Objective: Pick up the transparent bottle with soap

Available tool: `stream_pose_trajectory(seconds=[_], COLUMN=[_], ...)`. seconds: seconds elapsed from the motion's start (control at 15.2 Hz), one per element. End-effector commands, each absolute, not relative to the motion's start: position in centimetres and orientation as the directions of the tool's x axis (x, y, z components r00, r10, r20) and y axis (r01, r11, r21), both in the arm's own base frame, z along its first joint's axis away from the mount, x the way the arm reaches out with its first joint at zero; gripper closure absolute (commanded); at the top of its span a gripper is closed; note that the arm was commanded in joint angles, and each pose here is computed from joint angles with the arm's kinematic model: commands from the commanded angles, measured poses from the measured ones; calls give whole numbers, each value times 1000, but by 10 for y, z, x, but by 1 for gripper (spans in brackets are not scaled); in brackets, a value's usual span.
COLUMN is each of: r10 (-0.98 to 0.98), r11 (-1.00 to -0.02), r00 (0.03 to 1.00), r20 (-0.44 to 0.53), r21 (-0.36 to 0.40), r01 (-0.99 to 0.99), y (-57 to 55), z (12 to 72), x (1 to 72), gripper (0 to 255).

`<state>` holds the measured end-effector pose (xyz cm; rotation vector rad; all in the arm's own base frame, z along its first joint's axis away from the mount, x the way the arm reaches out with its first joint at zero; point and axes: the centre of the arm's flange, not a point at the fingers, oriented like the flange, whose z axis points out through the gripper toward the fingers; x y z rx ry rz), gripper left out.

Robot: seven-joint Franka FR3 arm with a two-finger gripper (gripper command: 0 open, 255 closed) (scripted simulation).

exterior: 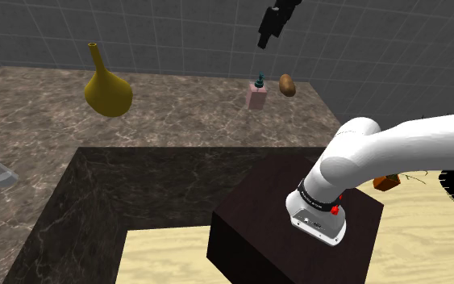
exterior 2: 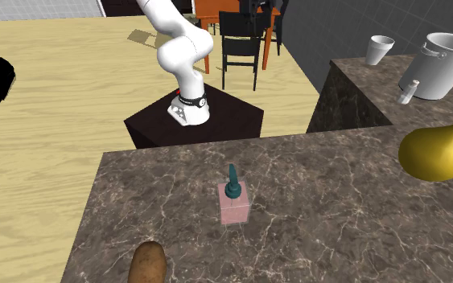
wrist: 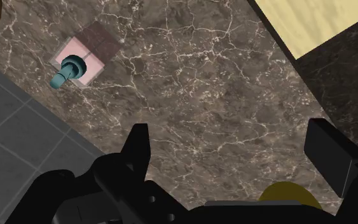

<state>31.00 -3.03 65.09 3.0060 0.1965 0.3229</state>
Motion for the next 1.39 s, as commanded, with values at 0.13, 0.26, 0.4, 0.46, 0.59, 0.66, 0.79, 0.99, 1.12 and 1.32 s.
stream_pose_trajectory(seconds=[0.13,0.26,0.4,0.46,0.59,0.66,0.79,0.99,1.12,1.32], r10=[135,130,126,124,119,117,114,108,105,101], r11=[-987,-989,-990,-990,-992,-992,-993,-994,-994,-995], r00=[974,979,983,985,988,989,991,994,994,994], r20=[181,158,134,123,99,87,64,28,4,-32], r21=[111,97,83,76,62,55,41,21,7,-13], r01=[116,116,115,115,114,113,111,108,105,100], y=[-52,-73,-94,-104,-125,-136,-156,-187,-208,-238], z=[640,628,615,609,595,588,574,552,536,511], x=[327,343,359,366,382,389,404,425,438,458], gripper=[0,0,0,0,0,0,0,0,0,0])
